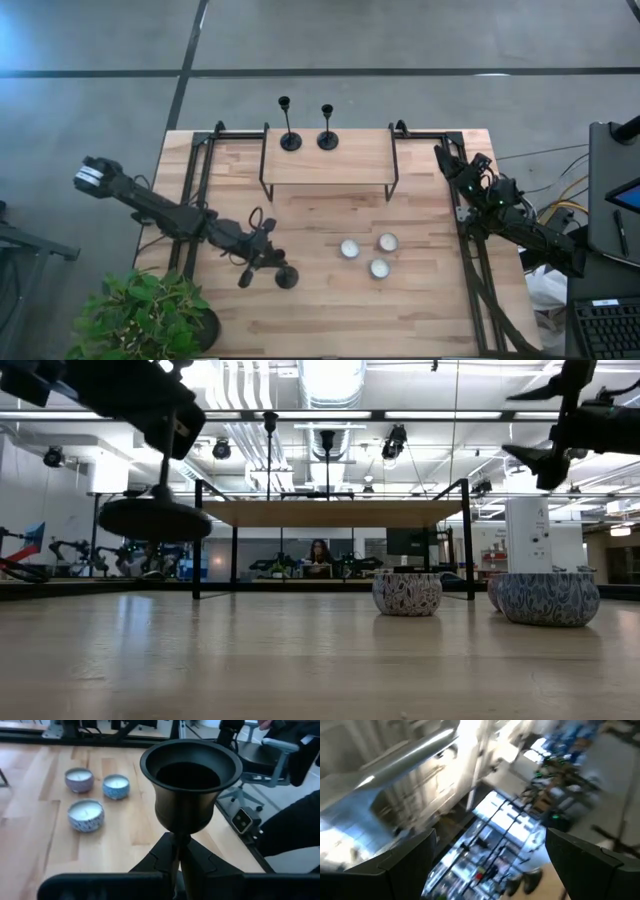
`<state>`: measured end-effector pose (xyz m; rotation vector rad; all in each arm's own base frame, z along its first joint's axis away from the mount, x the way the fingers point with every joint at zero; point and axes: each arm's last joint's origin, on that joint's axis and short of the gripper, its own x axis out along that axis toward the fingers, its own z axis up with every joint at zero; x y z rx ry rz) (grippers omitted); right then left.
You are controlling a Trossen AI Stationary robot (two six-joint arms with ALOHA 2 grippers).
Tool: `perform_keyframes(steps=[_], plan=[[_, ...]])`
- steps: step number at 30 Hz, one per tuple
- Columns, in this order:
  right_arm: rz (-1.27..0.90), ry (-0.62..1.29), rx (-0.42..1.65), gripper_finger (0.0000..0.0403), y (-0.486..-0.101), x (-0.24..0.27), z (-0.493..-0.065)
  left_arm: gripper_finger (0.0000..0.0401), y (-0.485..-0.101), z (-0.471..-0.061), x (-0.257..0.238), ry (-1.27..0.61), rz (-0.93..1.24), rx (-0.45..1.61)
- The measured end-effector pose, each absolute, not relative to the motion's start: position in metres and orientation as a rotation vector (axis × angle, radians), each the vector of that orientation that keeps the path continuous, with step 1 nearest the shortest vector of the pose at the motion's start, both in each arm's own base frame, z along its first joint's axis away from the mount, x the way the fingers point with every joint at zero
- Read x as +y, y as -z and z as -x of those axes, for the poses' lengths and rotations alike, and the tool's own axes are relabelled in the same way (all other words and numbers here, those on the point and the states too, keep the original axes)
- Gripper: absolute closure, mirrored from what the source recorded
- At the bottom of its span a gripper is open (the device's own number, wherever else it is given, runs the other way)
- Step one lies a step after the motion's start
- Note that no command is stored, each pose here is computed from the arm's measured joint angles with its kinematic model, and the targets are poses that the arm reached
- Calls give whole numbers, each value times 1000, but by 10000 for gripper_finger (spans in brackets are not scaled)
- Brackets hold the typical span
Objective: Pick & Place candle stick holders
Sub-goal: Align the black candle holder with the other candle holder on the shelf
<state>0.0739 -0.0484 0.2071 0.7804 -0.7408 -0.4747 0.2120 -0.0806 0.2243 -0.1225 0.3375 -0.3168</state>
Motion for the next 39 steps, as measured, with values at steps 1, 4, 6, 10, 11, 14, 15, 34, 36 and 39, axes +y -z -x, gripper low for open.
perform_keyframes(steps=[1,4,6,10,11,14,15,34,36,39], plan=[[-744,445,-743,37,-210,-47,-73,381,-226,-213,-80,311,116,336],[-619,427,-764,37,-225,-44,-69,381,-231,-216,-76,295,99,338],[-517,450,-762,37,-242,-41,-64,381,-234,-218,-73,280,92,341],[-335,503,-602,37,-278,-36,-57,381,-244,-223,-65,246,85,333],[-315,515,-544,37,-286,-35,-56,381,-248,-225,-63,237,82,325],[-308,542,-350,37,-307,-35,-58,381,-257,-229,-56,206,75,297],[-316,545,-285,37,-312,-36,-60,381,-261,-230,-54,198,68,286],[-349,177,270,37,-347,-4,-142,381,-305,-243,-7,11,-29,152],[-329,206,280,37,-341,13,-146,381,-305,-243,-6,7,-30,153],[-282,303,250,37,-336,42,-147,381,-305,-243,-6,12,-29,153]])
